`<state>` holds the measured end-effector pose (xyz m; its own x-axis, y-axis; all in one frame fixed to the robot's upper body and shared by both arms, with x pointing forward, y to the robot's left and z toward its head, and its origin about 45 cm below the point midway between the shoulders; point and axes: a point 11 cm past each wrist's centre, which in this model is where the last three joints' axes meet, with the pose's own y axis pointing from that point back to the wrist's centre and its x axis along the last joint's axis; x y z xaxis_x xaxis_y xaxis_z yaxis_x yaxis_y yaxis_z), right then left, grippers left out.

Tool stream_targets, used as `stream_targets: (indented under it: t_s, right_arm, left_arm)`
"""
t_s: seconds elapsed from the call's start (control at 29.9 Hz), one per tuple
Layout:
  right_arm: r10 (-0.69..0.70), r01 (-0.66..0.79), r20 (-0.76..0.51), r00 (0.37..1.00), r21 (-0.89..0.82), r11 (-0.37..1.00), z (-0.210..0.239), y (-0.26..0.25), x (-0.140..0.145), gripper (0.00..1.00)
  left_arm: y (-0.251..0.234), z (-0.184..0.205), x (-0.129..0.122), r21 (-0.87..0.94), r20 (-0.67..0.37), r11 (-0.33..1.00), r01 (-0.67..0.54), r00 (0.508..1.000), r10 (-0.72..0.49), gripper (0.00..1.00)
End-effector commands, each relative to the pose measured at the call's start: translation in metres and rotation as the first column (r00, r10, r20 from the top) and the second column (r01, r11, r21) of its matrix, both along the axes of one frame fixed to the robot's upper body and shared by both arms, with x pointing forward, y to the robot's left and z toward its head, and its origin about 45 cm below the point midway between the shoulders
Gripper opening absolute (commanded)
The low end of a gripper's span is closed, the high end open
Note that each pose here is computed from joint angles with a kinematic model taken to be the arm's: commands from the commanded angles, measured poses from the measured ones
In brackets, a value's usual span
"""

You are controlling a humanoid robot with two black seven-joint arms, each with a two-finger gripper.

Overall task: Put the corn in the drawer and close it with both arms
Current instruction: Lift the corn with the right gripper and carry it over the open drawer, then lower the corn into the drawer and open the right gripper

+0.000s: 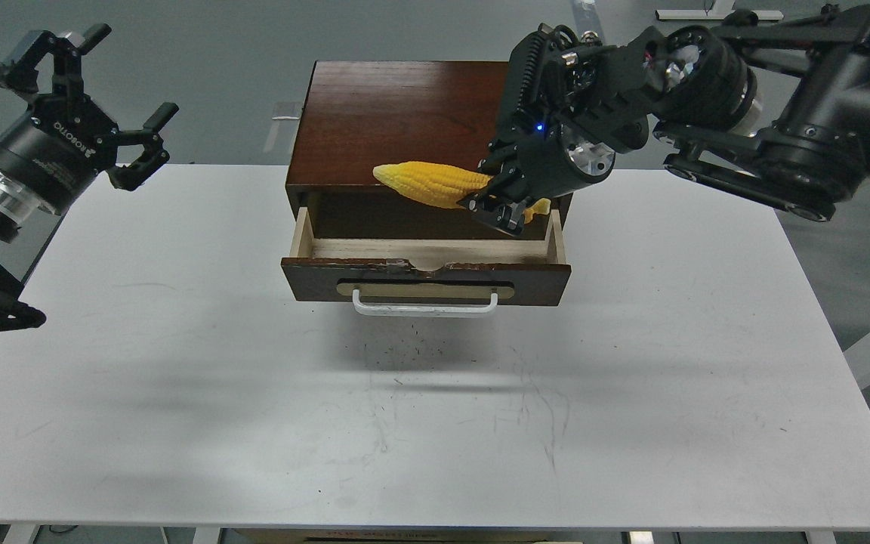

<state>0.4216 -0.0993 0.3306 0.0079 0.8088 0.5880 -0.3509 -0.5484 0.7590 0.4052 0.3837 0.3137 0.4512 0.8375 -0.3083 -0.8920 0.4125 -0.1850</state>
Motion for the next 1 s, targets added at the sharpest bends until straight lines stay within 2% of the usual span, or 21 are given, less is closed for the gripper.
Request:
stream_targets:
  t_s: [0.0, 0.23, 0.3, 0.37, 0.43, 0.6, 0.77, 0.97]
  right_arm:
    - [0.033, -0.033, -0.008, 0.999, -0.01, 0.999, -0.009, 0.008, -0.005, 0.12]
    - [0.052, -0.053, -0.026, 0.998, -0.025, 0.998, -0.021, 0.017, -0.009, 0.19]
    - [0.05, -0.051, -0.034, 0.998, -0.026, 0.998, -0.025, 0.016, -0.01, 0.25]
    - [0.047, -0.048, -0.039, 0.998, -0.026, 0.999, -0.027, 0.015, -0.01, 0.41]
    - [0.047, -0.048, -0.038, 0.998, -0.025, 0.999, -0.027, 0.014, -0.01, 0.5]
    - [0.043, -0.044, -0.038, 0.998, -0.022, 0.999, -0.026, 0.013, -0.009, 0.63]
    - [0.045, -0.046, -0.037, 0.998, -0.02, 0.999, -0.026, 0.015, -0.01, 0.73]
    - [0.04, -0.041, -0.03, 0.999, -0.009, 0.999, -0.019, 0.015, -0.008, 0.77]
  left_arm:
    - [0.0, 0.0, 0.0, 0.0, -0.001, 1.0, 0.0, 1.0, 0.0, 1.0]
    - [0.0, 0.0, 0.0, -0.001, 0.001, 1.0, -0.001, 1.0, 0.001, 1.0]
    - [0.0, 0.0, 0.0, -0.001, 0.001, 1.0, -0.001, 1.0, 0.001, 1.0]
    - [-0.001, -0.001, 0.0, -0.001, -0.001, 1.0, 0.001, 1.0, -0.001, 1.0]
    - [-0.001, -0.001, 0.0, -0.001, -0.001, 1.0, 0.001, 1.0, -0.001, 1.0]
    - [-0.001, -0.001, 0.0, -0.001, -0.001, 1.0, 0.001, 1.0, -0.001, 1.0]
    - [0.0, 0.0, 0.0, -0.002, 0.0, 1.0, 0.0, 1.0, 0.0, 1.0]
    - [0.0, 0.0, 0.0, -0.001, 0.001, 1.0, -0.001, 1.0, 0.001, 1.0]
